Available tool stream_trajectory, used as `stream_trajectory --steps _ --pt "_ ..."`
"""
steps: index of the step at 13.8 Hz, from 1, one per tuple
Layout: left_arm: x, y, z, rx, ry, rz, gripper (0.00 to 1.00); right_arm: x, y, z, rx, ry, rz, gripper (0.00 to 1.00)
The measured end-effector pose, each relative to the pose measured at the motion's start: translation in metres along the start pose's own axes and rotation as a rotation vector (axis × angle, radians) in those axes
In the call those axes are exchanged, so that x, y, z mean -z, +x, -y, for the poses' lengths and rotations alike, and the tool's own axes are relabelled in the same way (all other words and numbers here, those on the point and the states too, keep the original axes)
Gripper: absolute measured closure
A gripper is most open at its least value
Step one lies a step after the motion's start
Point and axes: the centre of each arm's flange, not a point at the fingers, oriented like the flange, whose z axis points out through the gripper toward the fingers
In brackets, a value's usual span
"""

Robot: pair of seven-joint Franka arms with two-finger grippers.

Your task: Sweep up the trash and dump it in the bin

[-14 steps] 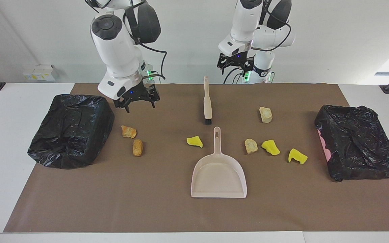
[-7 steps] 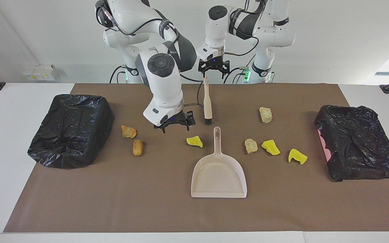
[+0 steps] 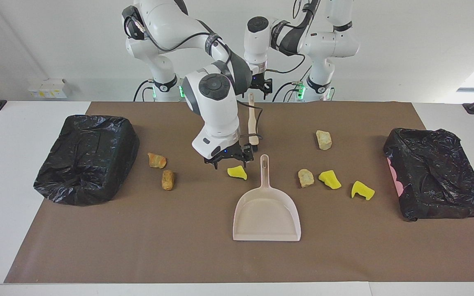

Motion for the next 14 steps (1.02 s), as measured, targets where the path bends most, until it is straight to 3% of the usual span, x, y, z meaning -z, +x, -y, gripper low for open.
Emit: stream_trajectory --steps 2,4,6,8,9,14 --pt "-0.002 0.001 0.001 0.002 -0.002 0.007 0.13 -0.009 -0.008 0.008 0.004 -0.010 0.006 0.04" --pt "-0.002 0.001 0.000 0.001 -0.002 0.007 0.19 -0.009 -0.009 0.010 0.007 -0.011 0.007 0.28" --pt "-0.002 0.001 0.000 -0.001 -0.002 0.007 0.38 -0.009 -0.009 0.009 0.007 -0.014 0.005 0.52" --pt "-0.002 0.001 0.001 -0.006 -0.002 0.007 0.65 -0.007 -0.009 0.011 0.024 -0.031 -0.013 0.68" --pt "-0.002 0.001 0.001 -0.012 -0.001 0.008 0.73 -0.007 -0.009 0.011 0.028 -0.035 -0.018 0.68" --pt "-0.002 0.003 0.006 -0.017 0.020 0.016 0.73 0.022 0.011 -0.006 -0.007 -0.017 -0.048 0.68"
